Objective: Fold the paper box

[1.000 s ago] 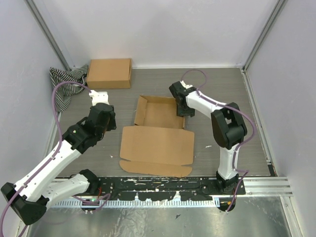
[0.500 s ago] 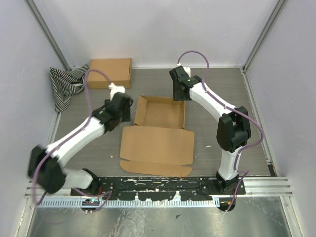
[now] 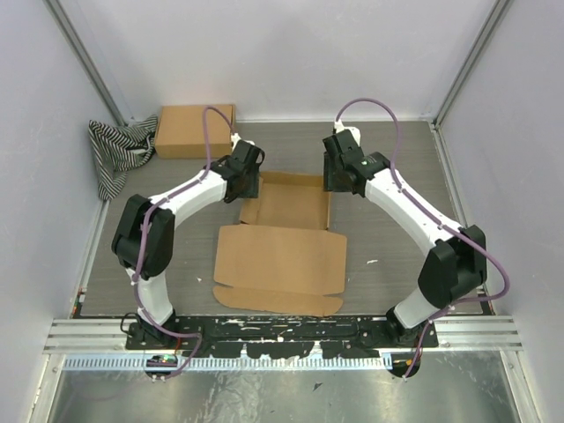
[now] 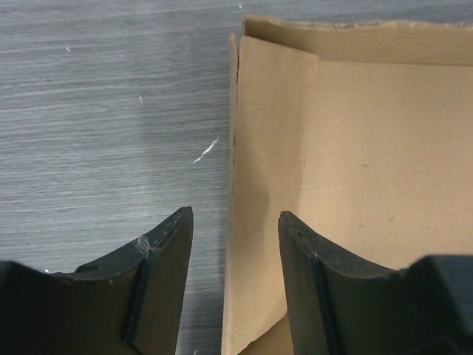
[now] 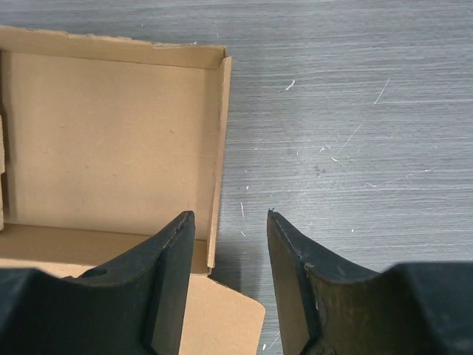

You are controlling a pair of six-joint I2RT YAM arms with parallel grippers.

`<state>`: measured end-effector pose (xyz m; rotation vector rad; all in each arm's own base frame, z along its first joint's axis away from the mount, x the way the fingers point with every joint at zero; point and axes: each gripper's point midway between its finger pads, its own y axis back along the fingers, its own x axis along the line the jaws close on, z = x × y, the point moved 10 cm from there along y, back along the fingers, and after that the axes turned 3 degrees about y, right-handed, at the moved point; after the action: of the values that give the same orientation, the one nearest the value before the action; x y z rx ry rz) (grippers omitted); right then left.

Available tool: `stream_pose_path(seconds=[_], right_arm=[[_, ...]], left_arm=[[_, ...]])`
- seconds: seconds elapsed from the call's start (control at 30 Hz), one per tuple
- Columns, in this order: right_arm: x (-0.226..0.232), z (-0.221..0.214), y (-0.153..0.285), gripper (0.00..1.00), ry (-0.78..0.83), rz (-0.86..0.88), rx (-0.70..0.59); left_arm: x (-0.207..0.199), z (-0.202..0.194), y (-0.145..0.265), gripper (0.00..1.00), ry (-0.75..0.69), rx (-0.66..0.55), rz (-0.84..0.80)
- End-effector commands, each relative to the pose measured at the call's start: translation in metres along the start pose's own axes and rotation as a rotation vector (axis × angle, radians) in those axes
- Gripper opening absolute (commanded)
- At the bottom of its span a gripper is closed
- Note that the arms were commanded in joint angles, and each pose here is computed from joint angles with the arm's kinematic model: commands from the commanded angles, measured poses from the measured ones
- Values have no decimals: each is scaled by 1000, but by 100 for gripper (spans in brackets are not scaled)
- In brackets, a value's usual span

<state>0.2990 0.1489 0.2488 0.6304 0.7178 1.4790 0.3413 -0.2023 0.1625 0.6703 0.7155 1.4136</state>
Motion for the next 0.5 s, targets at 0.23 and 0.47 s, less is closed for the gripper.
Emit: stream_pose_path(seconds=[0.23, 0.47], right_arm=[[-7, -4, 6, 49, -10, 54, -51], [-7, -9, 6, 48, -8, 78, -52]], left_arm=[[-7, -7, -17, 54, -8, 76, -32], [-6, -13, -32, 22, -40, 107, 16]])
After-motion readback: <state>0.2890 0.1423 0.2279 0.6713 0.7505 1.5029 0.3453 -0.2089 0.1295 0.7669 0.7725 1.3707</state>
